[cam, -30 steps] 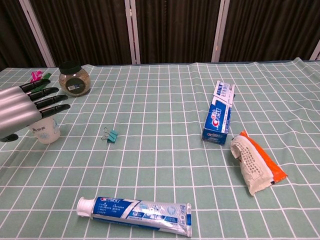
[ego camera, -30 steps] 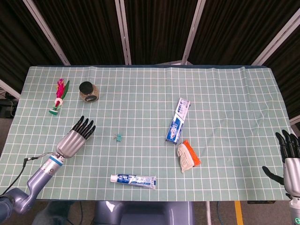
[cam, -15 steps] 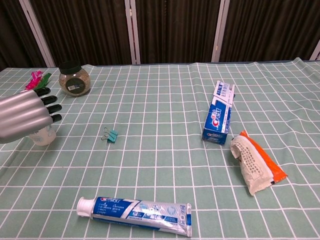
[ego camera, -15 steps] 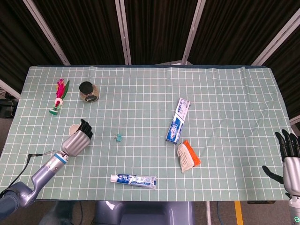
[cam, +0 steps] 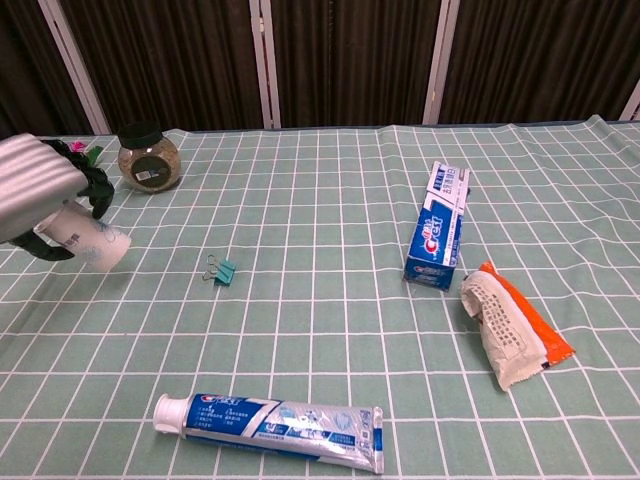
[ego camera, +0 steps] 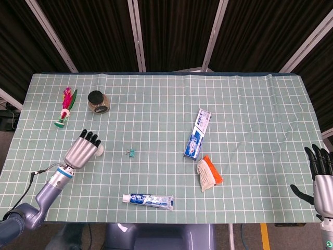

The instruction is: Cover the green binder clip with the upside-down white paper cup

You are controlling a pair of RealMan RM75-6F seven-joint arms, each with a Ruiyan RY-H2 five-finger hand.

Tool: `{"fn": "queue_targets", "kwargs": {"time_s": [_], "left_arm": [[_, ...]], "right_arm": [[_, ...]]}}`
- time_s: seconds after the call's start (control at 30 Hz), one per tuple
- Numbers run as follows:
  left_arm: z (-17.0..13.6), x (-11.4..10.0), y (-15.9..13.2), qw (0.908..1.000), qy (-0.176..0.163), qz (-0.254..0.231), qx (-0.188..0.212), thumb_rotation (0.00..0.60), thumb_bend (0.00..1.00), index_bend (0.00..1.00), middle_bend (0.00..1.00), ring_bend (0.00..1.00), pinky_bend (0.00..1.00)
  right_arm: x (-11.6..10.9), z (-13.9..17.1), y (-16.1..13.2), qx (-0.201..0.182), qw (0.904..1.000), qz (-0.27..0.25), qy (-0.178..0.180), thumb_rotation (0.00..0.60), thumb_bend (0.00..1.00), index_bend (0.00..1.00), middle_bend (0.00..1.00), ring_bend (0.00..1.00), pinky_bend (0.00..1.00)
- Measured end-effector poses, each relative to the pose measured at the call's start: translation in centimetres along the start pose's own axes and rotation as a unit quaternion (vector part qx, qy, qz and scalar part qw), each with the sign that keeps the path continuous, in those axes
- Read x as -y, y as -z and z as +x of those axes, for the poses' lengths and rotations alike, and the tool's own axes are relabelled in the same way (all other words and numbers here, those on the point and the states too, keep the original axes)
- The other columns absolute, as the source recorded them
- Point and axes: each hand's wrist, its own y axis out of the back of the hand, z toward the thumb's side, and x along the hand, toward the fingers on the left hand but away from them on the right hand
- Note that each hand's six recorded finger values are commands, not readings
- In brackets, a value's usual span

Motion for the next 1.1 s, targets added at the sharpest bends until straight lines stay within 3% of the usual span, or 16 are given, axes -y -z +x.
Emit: {"fn": "queue_targets", "kwargs": {"time_s": [0.1, 0.17, 0.2, 0.33, 0.43, 0.53, 0.6, 0.67, 0.73, 0.8, 0.9, 1.1], "left_arm": [[0.1, -0.4, 1.4, 0.9889, 0.011, -0.143, -0.039, 0.6, 0.0, 0.5, 0.4, 0.34, 0.36], [0.1, -0.4, 2.4, 0.9674, 0.026, -0.244, -0.064, 0.6, 0.0, 0.5, 0.4, 0.34, 0.36], [0.0, -0.2, 2.7, 0.9554, 0.034, -0.284, -0.073, 0.6, 0.0, 0.49, 0.4, 0.34, 0.36], [-0.4, 1.1, 3.8, 0.8891, 0.081, -0.437, -0.111, 0.6, 0.0, 0.49, 0.39, 0.34, 0.36], [-0.7, 2.3, 3.7, 0.8484, 0.114, -0.501, -0.127, 0.6, 0.0, 0.49, 0.38, 0.33, 0.36], [-0.8, 3.4, 3.3, 0.8307, 0.136, -0.524, -0.131, 0.6, 0.0, 0.48, 0.37, 0.32, 0.36], [-0.7, 3.9, 3.1, 0.8305, 0.142, -0.522, -0.131, 0.6, 0.0, 0.47, 0.34, 0.29, 0.34], [-0.6, 4.4, 2.7, 0.8312, 0.152, -0.52, -0.127, 0.6, 0.0, 0.4, 0.19, 0.13, 0.21], [-0.7, 4.5, 2.2, 0.8336, 0.162, -0.515, -0.115, 0.6, 0.0, 0.26, 0.04, 0.01, 0.05], [-0.7, 4.4, 2.0, 0.8409, 0.165, -0.505, -0.102, 0.6, 0.0, 0.09, 0.0, 0.0, 0.0], [-0.6, 3.5, 2.2, 0.862, 0.146, -0.478, -0.083, 0.6, 0.0, 0.0, 0.0, 0.0, 0.0], [-0.7, 1.6, 2.1, 0.9266, 0.103, -0.359, -0.045, 0.6, 0.0, 0.0, 0.0, 0.0, 0.0]], "right_arm": [[-0.1, 0.0, -0.1, -0.001, 1.0, -0.001, 0.001, 0.6, 0.0, 0.0, 0.0, 0.0, 0.0], [-0.1, 0.1, -0.1, -0.002, 1.0, -0.001, 0.001, 0.6, 0.0, 0.0, 0.0, 0.0, 0.0], [-0.1, 0.1, -0.1, -0.002, 1.0, -0.001, 0.001, 0.6, 0.0, 0.0, 0.0, 0.0, 0.0], [0.1, 0.0, -0.2, -0.003, 1.0, 0.002, -0.002, 0.6, 0.0, 0.0, 0.0, 0.0, 0.0], [0.2, 0.0, -0.2, -0.002, 1.0, 0.004, -0.003, 0.6, 0.0, 0.0, 0.0, 0.0, 0.0], [0.3, 0.0, -0.1, 0.0, 1.0, 0.004, -0.003, 0.6, 0.0, 0.0, 0.0, 0.0, 0.0], [0.3, 0.0, 0.0, 0.001, 1.0, 0.005, -0.004, 0.6, 0.0, 0.0, 0.0, 0.0, 0.0], [0.3, 0.0, -0.1, 0.0, 1.0, 0.004, -0.004, 0.6, 0.0, 0.0, 0.0, 0.0, 0.0], [0.3, 0.0, -0.1, 0.0, 1.0, 0.004, -0.004, 0.6, 0.0, 0.0, 0.0, 0.0, 0.0], [0.2, 0.0, -0.1, 0.0, 1.0, 0.003, -0.004, 0.6, 0.0, 0.0, 0.0, 0.0, 0.0], [0.2, 0.0, -0.1, -0.001, 1.0, 0.001, -0.004, 0.6, 0.0, 0.0, 0.0, 0.0, 0.0], [0.1, 0.0, -0.1, -0.003, 1.0, -0.002, -0.003, 0.6, 0.0, 0.0, 0.0, 0.0, 0.0]]}}
